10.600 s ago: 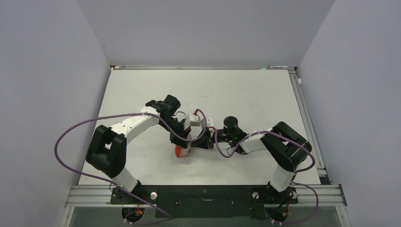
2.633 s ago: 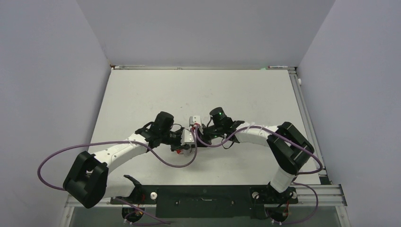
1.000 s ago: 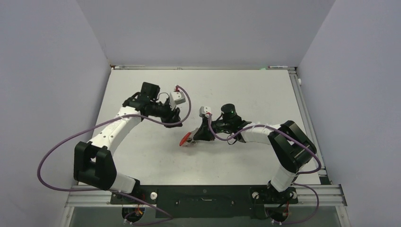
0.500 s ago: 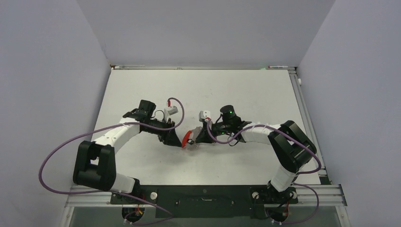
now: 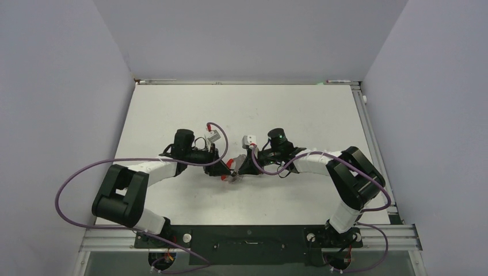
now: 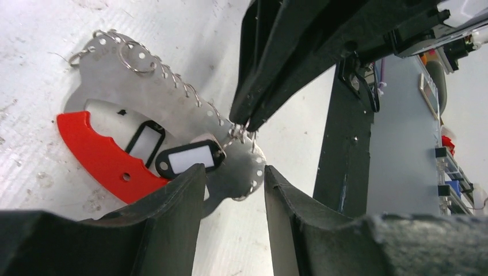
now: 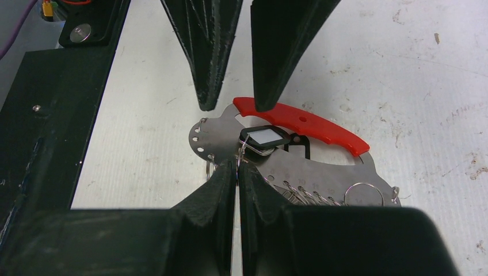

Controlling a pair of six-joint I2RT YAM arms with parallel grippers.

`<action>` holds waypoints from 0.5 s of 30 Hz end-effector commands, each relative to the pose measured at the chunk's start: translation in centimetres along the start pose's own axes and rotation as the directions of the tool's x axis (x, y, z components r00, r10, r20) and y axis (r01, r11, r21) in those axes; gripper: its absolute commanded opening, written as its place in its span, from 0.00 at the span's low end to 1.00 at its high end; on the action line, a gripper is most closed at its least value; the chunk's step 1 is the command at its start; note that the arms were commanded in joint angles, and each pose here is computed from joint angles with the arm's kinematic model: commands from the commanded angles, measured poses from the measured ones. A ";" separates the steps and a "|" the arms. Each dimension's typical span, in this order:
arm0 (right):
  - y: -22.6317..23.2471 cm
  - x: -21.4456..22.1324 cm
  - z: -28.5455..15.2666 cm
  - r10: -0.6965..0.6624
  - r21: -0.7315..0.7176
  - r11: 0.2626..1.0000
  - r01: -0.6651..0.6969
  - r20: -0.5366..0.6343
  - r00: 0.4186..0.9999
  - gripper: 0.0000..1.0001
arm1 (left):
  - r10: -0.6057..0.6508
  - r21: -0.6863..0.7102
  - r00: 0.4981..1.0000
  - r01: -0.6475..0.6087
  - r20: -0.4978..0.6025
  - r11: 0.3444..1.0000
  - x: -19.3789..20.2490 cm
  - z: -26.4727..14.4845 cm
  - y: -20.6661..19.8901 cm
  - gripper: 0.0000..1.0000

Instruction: Remove the keys from the keyring

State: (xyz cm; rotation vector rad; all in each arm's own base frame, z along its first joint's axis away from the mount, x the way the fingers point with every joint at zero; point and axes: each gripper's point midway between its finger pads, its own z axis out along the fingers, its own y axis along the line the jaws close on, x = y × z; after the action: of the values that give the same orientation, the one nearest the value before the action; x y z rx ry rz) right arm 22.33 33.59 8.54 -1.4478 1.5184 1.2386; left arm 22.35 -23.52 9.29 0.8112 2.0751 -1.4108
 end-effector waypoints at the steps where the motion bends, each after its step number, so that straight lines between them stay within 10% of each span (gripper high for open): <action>1: 0.3 -3.8 -0.1 -0.122 -0.030 0.992 0.125 0.073 0.990 0.05 | 0.126 0.007 0.986 -0.128 0.106 0.992 -3.2 0.9 0.2 0.39; 15: 0.0 -3.8 -0.1 -0.114 -0.022 0.993 0.116 0.073 0.991 0.05 | 0.087 0.034 0.994 -0.090 0.067 0.995 -2.0 2.2 1.3 0.34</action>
State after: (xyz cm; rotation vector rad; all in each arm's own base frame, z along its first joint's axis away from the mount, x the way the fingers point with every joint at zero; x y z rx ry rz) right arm 22.27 33.78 8.73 -1.4526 1.5178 1.2428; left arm 24.18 -24.84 7.63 0.7949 2.0367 -1.4028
